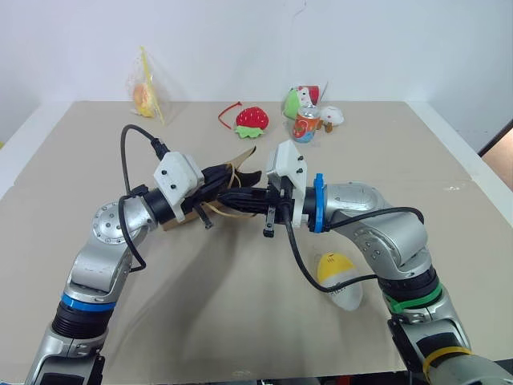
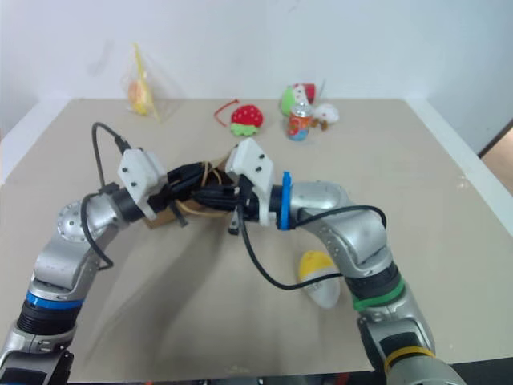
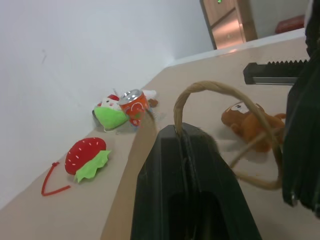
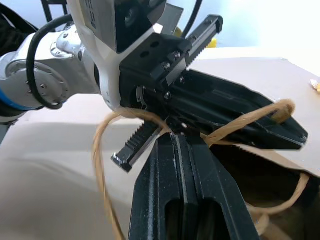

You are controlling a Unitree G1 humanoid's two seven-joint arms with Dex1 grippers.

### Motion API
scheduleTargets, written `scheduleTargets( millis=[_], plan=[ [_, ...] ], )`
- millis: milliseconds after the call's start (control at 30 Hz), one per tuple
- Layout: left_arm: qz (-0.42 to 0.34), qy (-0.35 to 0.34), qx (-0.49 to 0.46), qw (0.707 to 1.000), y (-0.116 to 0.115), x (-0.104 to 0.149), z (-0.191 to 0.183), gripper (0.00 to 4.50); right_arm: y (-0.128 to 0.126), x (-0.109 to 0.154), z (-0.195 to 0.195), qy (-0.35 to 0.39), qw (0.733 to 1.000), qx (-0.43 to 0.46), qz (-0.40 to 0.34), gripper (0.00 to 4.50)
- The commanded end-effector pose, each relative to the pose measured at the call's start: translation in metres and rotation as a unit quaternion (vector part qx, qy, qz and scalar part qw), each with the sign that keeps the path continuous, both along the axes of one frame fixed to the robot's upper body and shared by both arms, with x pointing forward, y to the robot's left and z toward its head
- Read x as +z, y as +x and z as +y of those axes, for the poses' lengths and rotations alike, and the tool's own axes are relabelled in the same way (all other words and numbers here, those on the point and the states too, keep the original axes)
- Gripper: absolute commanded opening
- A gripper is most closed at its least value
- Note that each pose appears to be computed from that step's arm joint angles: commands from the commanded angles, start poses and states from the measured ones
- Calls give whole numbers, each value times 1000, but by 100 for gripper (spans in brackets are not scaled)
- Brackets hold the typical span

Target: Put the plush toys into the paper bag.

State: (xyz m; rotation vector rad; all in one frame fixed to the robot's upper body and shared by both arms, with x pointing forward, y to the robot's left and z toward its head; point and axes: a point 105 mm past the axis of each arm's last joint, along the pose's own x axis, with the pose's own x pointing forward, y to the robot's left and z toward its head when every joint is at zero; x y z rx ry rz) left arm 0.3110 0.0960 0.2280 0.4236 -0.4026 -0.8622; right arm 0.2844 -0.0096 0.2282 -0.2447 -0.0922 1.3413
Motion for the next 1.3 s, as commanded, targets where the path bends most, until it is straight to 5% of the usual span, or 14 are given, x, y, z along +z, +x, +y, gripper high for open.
scheduleTargets(
  millis=[33,667,1100,1300],
  plan=[
    [-24,1,16,1000,-1,11,4,0,-9,15,1,20,999,12,-25,10],
    [-54,-31,36,997,4,42,12,0,-15,-32,-16,-57,998,5,-12,10],
    [-89,-39,102,990,18,58,31,0,-22,-115,-61,-147,985,-29,88,10],
    [-98,-18,61,993,6,52,13,0,-12,-106,-65,-134,988,-40,70,10]
  ],
)
